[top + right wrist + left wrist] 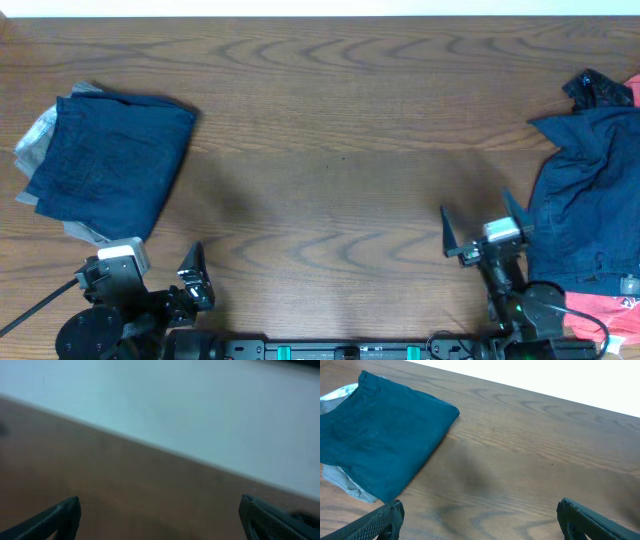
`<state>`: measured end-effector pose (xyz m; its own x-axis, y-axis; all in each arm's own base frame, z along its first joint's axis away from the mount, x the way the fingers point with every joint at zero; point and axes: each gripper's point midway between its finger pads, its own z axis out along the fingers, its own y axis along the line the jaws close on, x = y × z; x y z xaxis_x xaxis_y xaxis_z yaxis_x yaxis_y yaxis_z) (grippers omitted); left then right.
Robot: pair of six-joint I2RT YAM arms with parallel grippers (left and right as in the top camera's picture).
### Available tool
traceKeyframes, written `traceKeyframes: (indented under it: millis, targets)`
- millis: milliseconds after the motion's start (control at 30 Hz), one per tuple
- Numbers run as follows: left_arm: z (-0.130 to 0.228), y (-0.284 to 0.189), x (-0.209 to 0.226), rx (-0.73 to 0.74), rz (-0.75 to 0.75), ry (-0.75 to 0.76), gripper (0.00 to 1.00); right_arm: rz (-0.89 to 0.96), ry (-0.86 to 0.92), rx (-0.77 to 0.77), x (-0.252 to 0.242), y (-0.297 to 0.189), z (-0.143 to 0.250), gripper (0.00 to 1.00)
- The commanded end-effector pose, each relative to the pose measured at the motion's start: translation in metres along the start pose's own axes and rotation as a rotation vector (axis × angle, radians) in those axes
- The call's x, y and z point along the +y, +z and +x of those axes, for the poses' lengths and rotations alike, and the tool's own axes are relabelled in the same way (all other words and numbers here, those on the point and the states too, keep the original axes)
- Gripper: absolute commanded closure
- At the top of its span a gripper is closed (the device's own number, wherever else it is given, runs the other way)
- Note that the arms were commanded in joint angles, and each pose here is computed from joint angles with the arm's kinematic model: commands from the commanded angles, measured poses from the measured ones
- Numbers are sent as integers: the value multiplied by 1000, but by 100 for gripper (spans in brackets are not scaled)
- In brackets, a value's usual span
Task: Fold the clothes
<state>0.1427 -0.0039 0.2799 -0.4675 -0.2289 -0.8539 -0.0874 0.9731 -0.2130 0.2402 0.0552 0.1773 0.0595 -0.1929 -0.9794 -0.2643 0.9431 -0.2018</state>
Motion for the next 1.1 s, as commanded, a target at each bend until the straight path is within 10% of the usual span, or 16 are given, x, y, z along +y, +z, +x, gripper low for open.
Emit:
traceKeyframes:
  millis: [0, 1067]
  targets:
    - [-1, 0, 2, -9, -13, -3, 2, -31, -40, 49, 7, 0, 13, 1]
    - [-1, 0, 2, -9, -13, -3, 2, -32, -4, 58, 8, -1, 15, 1]
